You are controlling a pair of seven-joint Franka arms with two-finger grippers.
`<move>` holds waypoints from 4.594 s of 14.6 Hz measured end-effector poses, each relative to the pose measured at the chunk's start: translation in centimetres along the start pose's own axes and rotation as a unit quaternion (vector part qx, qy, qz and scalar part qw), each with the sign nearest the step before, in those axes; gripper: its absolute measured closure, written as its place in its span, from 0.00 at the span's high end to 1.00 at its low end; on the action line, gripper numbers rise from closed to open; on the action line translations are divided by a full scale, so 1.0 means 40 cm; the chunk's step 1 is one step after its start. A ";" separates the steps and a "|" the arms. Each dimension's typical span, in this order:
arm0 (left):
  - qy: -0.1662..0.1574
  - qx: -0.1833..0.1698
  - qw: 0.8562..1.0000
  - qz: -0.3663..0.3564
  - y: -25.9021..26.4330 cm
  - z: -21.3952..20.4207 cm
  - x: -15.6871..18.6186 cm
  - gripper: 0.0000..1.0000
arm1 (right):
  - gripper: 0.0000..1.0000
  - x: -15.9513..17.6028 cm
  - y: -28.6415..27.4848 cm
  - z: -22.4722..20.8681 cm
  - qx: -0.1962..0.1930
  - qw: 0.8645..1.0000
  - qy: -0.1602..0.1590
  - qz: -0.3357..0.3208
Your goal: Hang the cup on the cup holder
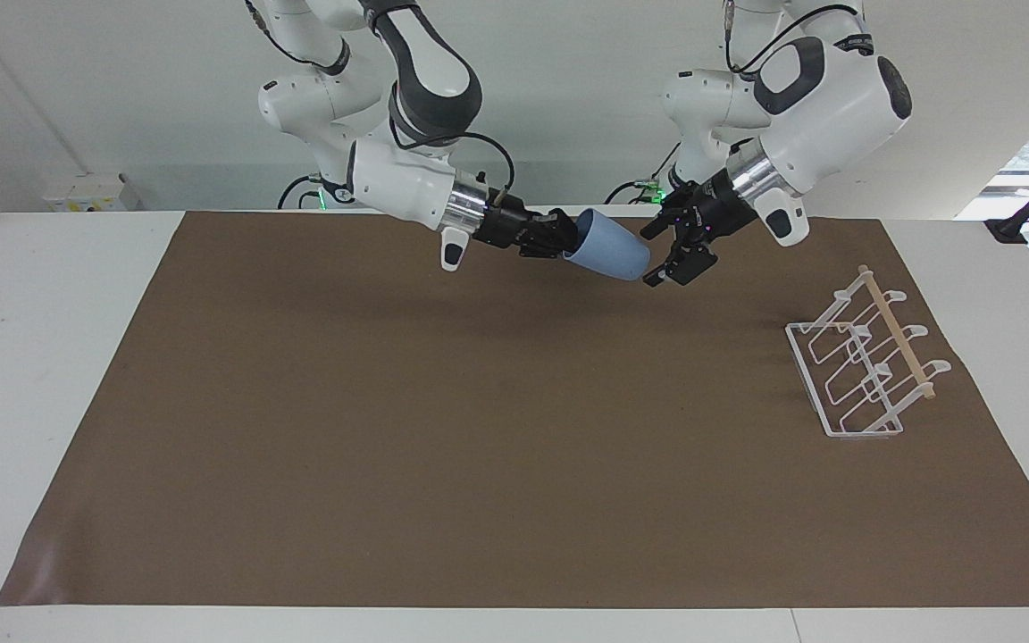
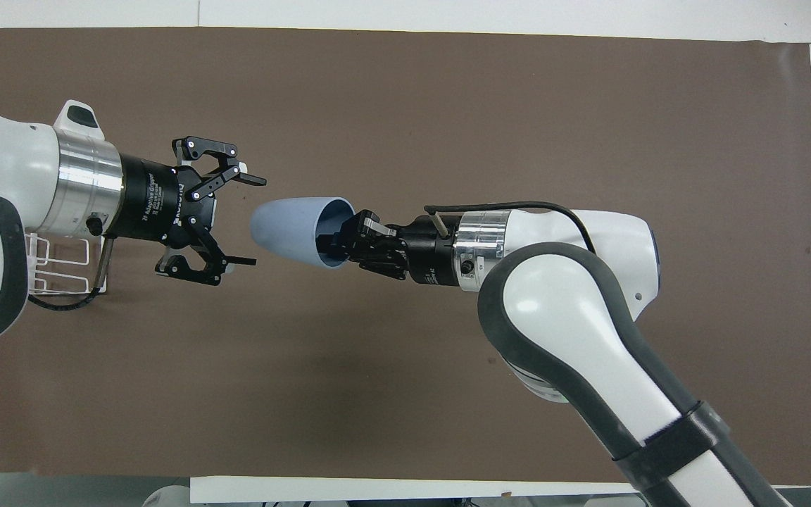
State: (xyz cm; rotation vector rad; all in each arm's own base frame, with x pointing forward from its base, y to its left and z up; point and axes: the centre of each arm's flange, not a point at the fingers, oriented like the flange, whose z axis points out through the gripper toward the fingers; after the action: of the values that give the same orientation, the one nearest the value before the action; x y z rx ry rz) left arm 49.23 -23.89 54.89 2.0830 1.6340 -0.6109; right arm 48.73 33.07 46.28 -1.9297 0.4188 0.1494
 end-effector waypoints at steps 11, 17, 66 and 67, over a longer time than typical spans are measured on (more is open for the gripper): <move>0.006 -0.014 1.000 -0.008 -0.008 0.058 -0.007 1.00 | 0.04 0.001 0.000 0.000 0.000 1.000 0.000 0.000; 0.009 -0.015 1.000 0.004 -0.004 0.042 -0.024 0.67 | 0.04 0.003 -0.001 -0.004 0.003 1.000 0.004 0.002; 0.842 0.042 0.534 0.064 0.191 0.146 0.540 0.96 | 1.00 0.154 -0.068 -1.083 -0.604 0.788 0.025 -0.118; 0.831 0.047 0.549 0.081 0.197 0.160 0.537 1.00 | 1.00 0.154 -0.071 -1.075 -0.604 0.787 0.022 -0.122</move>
State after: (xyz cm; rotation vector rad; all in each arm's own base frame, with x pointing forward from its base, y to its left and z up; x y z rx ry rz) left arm 60.92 -12.35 37.75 2.7905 1.8253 2.1040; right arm 51.55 -6.70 63.71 -3.2456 0.0445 0.2322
